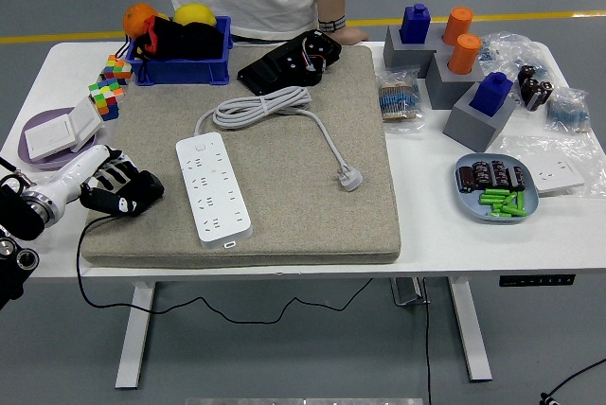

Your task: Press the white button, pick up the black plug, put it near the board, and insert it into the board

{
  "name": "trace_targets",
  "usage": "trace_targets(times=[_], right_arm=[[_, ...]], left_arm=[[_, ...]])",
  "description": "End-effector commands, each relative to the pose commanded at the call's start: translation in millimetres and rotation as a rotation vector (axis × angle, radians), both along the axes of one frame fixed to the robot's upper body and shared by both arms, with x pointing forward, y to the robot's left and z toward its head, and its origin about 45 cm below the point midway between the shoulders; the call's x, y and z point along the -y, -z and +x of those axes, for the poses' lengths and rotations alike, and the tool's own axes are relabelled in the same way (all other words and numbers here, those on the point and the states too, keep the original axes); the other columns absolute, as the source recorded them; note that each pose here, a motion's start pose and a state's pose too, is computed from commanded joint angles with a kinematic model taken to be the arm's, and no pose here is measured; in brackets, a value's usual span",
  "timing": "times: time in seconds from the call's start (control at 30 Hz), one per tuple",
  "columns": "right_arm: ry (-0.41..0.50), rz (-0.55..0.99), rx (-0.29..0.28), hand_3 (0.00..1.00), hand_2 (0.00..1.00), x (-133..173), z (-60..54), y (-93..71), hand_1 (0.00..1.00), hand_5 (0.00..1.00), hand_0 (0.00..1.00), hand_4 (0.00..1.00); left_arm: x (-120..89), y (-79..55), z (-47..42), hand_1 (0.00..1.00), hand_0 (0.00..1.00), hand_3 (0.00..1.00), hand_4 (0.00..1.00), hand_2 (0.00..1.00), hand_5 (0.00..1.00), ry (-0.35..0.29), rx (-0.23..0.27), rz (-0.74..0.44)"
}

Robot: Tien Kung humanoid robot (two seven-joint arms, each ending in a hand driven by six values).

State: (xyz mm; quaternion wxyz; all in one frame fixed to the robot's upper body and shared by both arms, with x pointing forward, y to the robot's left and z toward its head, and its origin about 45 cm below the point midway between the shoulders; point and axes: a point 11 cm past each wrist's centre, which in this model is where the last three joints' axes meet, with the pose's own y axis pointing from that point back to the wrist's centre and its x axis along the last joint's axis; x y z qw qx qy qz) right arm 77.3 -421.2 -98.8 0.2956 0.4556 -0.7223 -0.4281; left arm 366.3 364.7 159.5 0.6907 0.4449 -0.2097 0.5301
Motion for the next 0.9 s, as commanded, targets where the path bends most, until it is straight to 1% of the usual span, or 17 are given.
trace_targets(times=[0.03,0.2,0.23,0.4,0.43,0.6,0.63,0.8,0.9], right_arm=[[0.000,0.000,0.000,0.628,0.690,0.0,0.1,0.0,0.704,0.437,0.725,0.742],[0.001,0.000,0.000,0.628,0.690,-0.1,0.0,0.0,0.704,0.437,0.725,0.742],[0.001,-0.001,-0.001,0.628,0.690,-0.1,-0.3,0.1,0.703,0.435,0.725,0.742],[-0.001,-0.001,-0.001,0.628,0.690,-0.3,-0.3,0.2,0.703,0.435,0.725,0.742],[-0.001,-0.001,-0.001,0.627,0.690,-0.3,-0.2,0.2,0.702,0.436,0.724,0.742],[-0.002,-0.001,-0.003,0.627,0.690,-0.1,-1.3,0.3,0.702,0.436,0.724,0.742],[-0.002,-0.002,-0.004,0.626,0.689,-0.1,-1.7,0.3,0.703,0.435,0.724,0.742],[0.000,-0.002,-0.002,0.626,0.689,0.2,-0.7,0.1,0.703,0.435,0.724,0.742],[0.000,-0.002,0.000,0.627,0.689,0.1,-0.3,0.1,0.702,0.435,0.724,0.742]], left_arm=[[0.1,0.0,0.1,0.469,0.313,0.511,0.755,0.484,0.002,-0.001,0.001,-0.002],[1.3,-0.3,0.6,0.469,0.313,0.511,0.755,0.484,0.002,0.001,0.011,-0.010],[1.4,0.0,0.6,0.471,0.377,0.525,0.726,0.477,0.002,0.002,0.011,-0.010],[1.7,1.5,0.2,0.471,0.377,0.525,0.726,0.477,0.002,0.006,0.011,-0.011],[1.8,1.6,0.2,0.468,0.432,0.532,0.723,0.474,0.002,0.006,0.011,-0.012],[2.8,1.9,-0.2,0.468,0.432,0.532,0.723,0.474,0.002,0.013,0.017,-0.020],[3.1,1.5,-0.2,0.464,0.457,0.535,0.730,0.467,0.002,0.015,0.021,-0.023],[3.9,-4.7,1.5,0.464,0.457,0.535,0.730,0.467,0.002,0.021,0.045,-0.037],[6.8,-12.5,3.5,0.454,0.460,0.531,0.743,0.456,0.002,0.030,0.074,-0.060]])
